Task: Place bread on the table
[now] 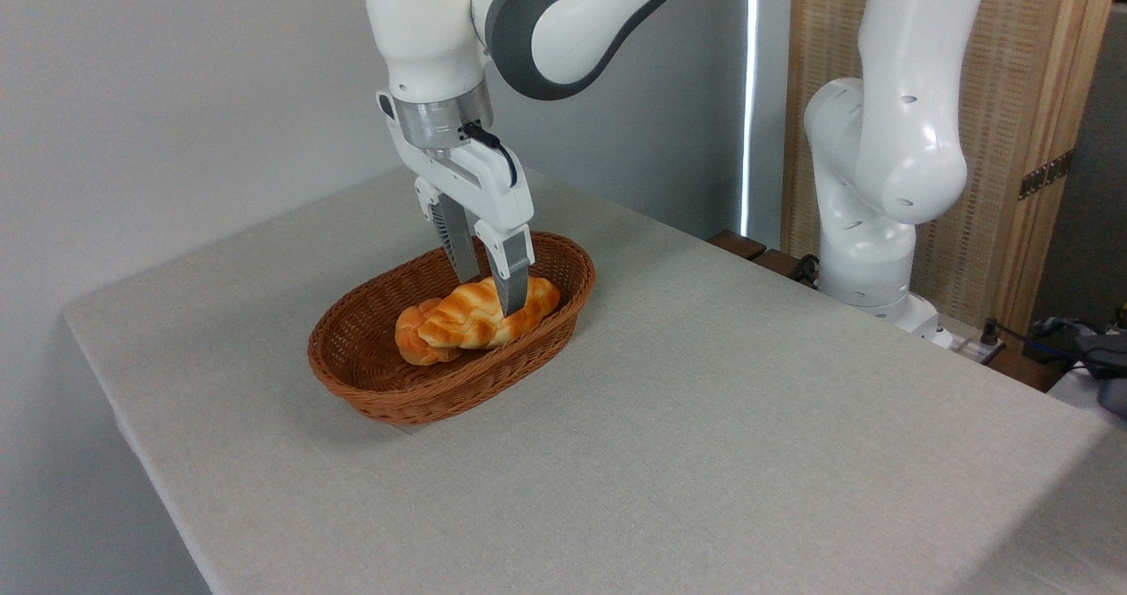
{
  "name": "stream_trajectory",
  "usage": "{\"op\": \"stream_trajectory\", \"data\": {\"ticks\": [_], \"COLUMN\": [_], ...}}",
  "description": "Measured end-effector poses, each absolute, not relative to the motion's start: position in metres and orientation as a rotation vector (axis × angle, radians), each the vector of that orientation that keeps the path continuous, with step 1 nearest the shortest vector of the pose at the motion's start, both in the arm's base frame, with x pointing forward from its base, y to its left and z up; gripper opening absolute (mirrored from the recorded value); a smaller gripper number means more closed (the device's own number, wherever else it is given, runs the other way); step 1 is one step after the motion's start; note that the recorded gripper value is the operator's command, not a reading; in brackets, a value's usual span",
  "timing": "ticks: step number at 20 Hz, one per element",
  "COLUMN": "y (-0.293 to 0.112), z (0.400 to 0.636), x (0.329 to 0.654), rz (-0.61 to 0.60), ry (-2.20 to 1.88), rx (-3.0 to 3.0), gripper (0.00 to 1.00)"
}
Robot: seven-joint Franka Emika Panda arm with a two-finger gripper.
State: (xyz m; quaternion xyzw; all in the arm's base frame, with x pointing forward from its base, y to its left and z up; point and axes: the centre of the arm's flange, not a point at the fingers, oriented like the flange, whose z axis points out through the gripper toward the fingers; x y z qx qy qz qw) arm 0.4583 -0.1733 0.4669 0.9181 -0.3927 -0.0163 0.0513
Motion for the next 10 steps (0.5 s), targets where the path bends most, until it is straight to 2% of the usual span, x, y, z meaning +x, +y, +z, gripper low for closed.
{"op": "stream_trajectory", "data": {"ticks": [5,6,9,10], "y": [-0.179,-0.18,-0.18,-0.18], "z": [0.451,0.449,0.446,0.445], "x": [0.46,0.46,0.462,0.463], "rz": [-0.057,-0.06,-0.036,-0.028], "ry": [-1.206,-1.206,-1.205,-1.205], "rx": [2.794,2.795,2.799,2.8], "gripper": [0.98,0.9,0.39,0.32]}}
